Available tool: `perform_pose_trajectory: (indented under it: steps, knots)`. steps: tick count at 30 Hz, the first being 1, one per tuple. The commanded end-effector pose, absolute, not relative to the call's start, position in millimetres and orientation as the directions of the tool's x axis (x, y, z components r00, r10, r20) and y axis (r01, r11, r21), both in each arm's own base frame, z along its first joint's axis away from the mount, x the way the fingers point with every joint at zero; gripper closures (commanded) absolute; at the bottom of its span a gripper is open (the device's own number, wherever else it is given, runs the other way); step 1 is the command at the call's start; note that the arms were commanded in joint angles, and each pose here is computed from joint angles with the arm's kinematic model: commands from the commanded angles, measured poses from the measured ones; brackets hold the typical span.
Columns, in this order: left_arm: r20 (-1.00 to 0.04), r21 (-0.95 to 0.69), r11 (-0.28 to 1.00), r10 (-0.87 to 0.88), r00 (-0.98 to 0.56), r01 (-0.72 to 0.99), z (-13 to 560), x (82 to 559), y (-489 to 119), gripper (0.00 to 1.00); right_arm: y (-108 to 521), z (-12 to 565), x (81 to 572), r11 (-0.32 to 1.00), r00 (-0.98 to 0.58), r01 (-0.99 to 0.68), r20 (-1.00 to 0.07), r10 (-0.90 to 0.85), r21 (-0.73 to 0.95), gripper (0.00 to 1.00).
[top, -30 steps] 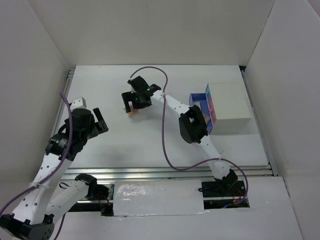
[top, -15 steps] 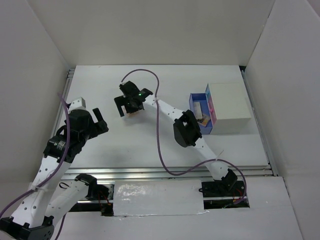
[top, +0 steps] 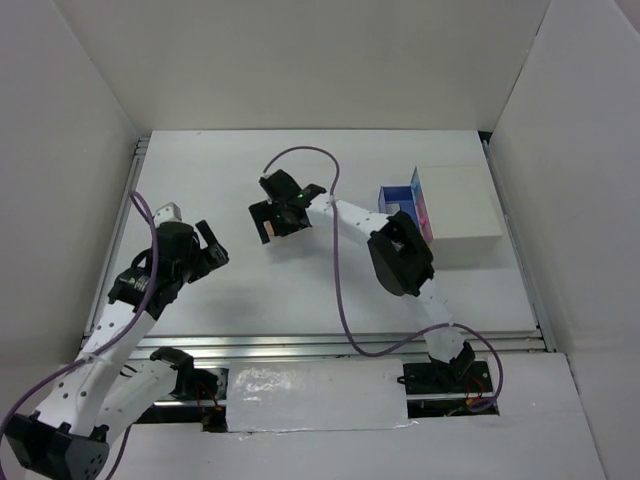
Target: Organize the makeup
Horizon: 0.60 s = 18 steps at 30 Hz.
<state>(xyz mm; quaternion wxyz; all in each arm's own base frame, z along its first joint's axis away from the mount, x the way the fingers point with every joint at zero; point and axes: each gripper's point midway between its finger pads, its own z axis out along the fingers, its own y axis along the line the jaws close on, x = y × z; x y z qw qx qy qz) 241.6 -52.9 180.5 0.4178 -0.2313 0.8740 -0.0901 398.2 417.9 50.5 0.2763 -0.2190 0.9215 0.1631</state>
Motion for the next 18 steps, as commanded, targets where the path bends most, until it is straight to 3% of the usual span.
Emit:
perform_pose_trajectory:
  steps: [1,7,12,18]
  knots:
    - [-0.664,-0.465,0.818,-0.575,-0.478,-0.338,185.9,267.2,-66.9,0.01,413.5,181.7,403.7,0.813,-0.601,-0.530,-0.783,-0.159,0.242,0.00]
    - [-0.657,-0.445,0.809,-0.586,-0.475,-0.383,184.8,317.0,-75.9,0.01,355.0,257.0,373.5,0.861,-0.544,-0.455,-0.837,-0.065,0.229,0.00]
    - [-0.675,-0.447,0.874,-0.469,-0.569,-0.190,192.6,372.6,-118.9,0.01,304.1,288.7,330.3,0.872,-0.520,-0.408,-0.854,0.020,0.269,0.00]
    - [-0.631,-0.309,0.951,-0.185,-0.753,0.025,127.5,425.9,-173.7,0.01,254.6,303.1,290.4,0.877,-0.484,-0.379,-0.871,0.083,0.295,0.00]
